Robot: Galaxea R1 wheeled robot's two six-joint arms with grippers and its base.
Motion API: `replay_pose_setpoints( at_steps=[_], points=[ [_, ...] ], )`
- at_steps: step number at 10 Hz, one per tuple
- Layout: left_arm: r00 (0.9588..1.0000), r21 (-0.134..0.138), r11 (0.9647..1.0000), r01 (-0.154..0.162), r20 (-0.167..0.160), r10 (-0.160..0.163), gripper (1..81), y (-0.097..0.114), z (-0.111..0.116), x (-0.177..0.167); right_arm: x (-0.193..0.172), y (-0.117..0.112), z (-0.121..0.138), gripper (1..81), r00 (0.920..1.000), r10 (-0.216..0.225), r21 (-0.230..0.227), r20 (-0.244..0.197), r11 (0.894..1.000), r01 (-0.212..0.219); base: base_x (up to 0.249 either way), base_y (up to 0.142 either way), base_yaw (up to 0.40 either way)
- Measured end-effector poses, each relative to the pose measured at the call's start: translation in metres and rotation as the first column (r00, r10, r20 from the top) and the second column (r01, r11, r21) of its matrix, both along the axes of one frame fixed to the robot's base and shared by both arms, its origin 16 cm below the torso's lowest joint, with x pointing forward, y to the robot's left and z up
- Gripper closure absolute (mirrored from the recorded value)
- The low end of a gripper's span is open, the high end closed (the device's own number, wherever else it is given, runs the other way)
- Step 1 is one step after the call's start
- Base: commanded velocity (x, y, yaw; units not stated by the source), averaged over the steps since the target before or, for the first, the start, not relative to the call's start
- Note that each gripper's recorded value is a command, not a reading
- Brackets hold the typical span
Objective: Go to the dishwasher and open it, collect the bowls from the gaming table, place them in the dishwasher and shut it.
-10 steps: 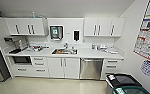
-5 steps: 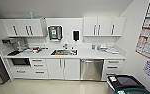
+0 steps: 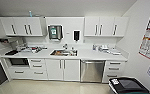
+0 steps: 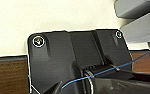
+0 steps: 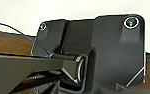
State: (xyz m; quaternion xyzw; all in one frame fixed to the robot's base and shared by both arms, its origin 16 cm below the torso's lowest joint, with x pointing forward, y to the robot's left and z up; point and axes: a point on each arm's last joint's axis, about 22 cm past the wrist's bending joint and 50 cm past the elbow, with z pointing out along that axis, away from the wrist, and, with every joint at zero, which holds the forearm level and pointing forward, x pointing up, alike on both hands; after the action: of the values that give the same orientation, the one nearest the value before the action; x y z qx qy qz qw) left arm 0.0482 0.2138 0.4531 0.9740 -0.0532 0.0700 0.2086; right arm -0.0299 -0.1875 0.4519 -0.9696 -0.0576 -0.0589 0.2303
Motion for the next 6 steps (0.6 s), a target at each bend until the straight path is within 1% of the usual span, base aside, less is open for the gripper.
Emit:
replay_pose_setpoints(
  at_steps=[1,3,6],
  points=[
    [0.9999,-0.001,1.0000,0.002,-0.012,-0.002,1.0,-0.0007,-0.0007,-0.0077,-0.0081,-0.0026,-0.0007,1.0,0.9999,0.003,-0.005,-0.013,1.000,-0.003,0.112,0.000,0.000],
    [1.0000,0.003,1.0000,0.000,-0.001,0.000,1.0,0.0019,-0.0002,-0.0005,-0.0042,0.0007,-0.0002,1.0,1.0000,0.001,0.000,-0.006,1.000,-0.001,0.112,0.000,0.000],
    [1.0000,0.001,1.0000,0.000,0.000,0.000,1.0,0.0007,0.0000,0.0002,-0.0042,-0.0003,-0.0003,1.0,1.0000,0.001,-0.001,-0.006,1.000,-0.001,0.112,0.000,0.000]
  ],
)
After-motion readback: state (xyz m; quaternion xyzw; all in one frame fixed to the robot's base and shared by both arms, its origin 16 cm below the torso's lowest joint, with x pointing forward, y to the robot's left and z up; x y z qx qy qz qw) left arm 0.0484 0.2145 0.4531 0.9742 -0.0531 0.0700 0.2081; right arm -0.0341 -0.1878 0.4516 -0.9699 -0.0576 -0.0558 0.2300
